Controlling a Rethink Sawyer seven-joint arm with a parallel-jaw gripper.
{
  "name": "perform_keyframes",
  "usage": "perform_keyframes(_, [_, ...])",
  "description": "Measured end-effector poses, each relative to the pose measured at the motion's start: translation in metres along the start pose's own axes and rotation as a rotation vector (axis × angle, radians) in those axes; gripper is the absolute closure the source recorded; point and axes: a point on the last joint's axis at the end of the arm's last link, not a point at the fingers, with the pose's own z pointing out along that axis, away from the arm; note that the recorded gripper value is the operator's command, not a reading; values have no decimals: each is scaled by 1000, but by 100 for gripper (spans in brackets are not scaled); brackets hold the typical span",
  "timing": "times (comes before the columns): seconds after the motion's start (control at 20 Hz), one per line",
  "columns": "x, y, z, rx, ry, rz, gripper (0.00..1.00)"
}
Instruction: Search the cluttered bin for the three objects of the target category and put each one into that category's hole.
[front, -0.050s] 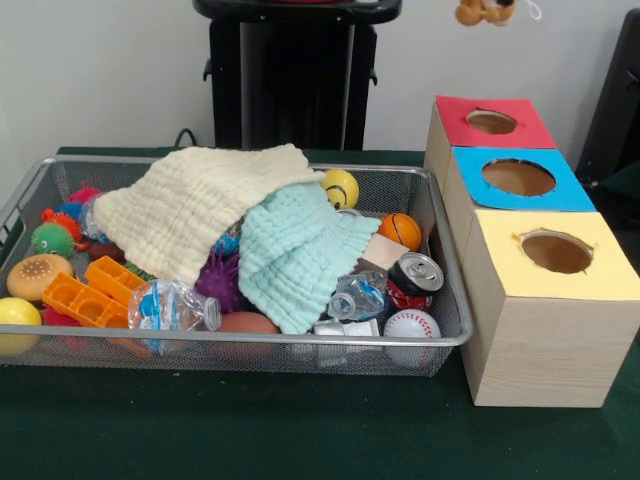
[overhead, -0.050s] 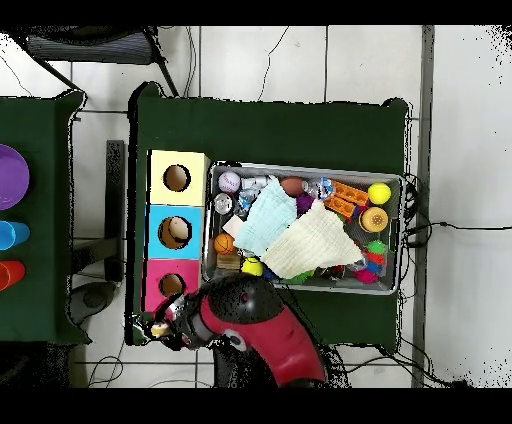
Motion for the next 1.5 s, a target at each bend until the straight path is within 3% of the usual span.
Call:
perform_keyframes(0.25, [0,25,30,-56,25,59,100])
perform_keyframes(0.35, [-3,29,49,-73,31,107,100])
perform_keyframes(0.6, [-14,22,84,-76,39,202,100])
perform_keyframes(1.0, [-32,0,109,-46,39,288,100])
perform_keyframes(1.5, [-46,-16,102,-60,53,343,100])
